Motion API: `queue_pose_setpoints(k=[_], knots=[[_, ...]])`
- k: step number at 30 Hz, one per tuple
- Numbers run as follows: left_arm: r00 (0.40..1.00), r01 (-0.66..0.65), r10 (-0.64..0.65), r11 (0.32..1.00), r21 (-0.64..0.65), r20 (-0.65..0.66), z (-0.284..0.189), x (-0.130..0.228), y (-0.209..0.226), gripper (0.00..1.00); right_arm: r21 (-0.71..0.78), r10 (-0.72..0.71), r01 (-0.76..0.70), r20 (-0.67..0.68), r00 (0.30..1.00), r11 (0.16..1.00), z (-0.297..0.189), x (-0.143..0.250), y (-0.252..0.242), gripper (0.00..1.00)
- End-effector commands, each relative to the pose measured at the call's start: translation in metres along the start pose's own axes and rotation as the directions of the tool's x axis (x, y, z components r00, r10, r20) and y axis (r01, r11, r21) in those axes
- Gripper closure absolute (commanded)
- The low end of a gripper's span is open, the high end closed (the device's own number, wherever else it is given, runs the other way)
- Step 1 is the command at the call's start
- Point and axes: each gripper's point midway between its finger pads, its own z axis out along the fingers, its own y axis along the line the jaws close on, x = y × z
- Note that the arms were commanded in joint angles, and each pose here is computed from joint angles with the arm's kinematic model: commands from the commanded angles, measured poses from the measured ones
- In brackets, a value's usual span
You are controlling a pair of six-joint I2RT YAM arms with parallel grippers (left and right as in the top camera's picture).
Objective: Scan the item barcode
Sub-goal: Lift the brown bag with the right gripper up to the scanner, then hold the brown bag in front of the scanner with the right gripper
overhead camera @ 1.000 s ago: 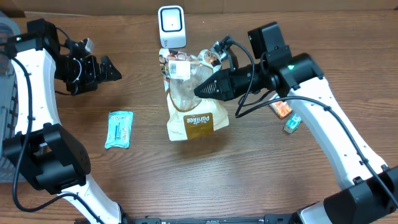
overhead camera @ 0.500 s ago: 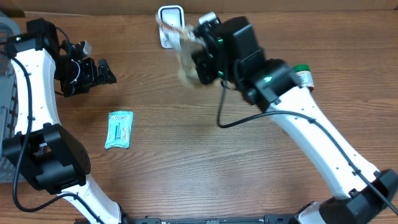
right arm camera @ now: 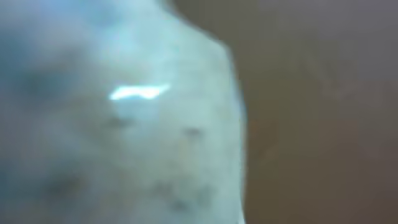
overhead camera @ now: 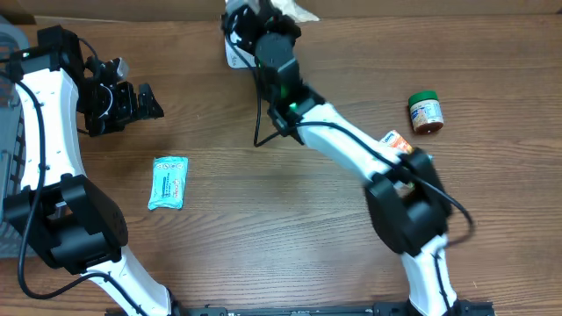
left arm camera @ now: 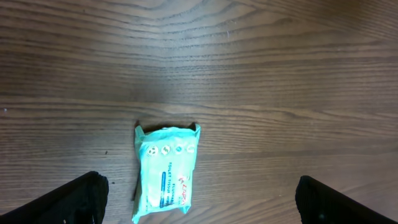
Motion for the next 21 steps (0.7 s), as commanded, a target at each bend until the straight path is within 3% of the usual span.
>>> queue_pose_setpoints(k=[1, 5, 9, 21], knots=[[0.999, -0.007, 0.007, 1.000, -0.005, 0.040, -0.014, -0.004, -0.003, 0.01, 0.011, -0.216, 0.216, -0.022, 0.976, 0.976, 0.016, 0.035, 0.015, 0.96], [0.999, -0.007, 0.007, 1.000, -0.005, 0.040, -0.014, -0.004, -0.003, 0.00, -0.062, -0.251, 0.249, -0.018, 0.968, 0.966, 0.026, 0.076, 0.050, 0.96], [0.999, -0.007, 0.007, 1.000, -0.005, 0.040, -0.014, -0.004, -0.003, 0.00, -0.051, -0.251, 0.250, -0.031, 0.967, 0.967, 0.032, 0.097, 0.055, 0.96], [0.999, -0.007, 0.007, 1.000, -0.005, 0.040, -0.014, -0.004, -0.003, 0.00, -0.108, -0.293, 0.304, 0.107, 0.950, 0.947, 0.032, 0.076, 0.068, 0.96]])
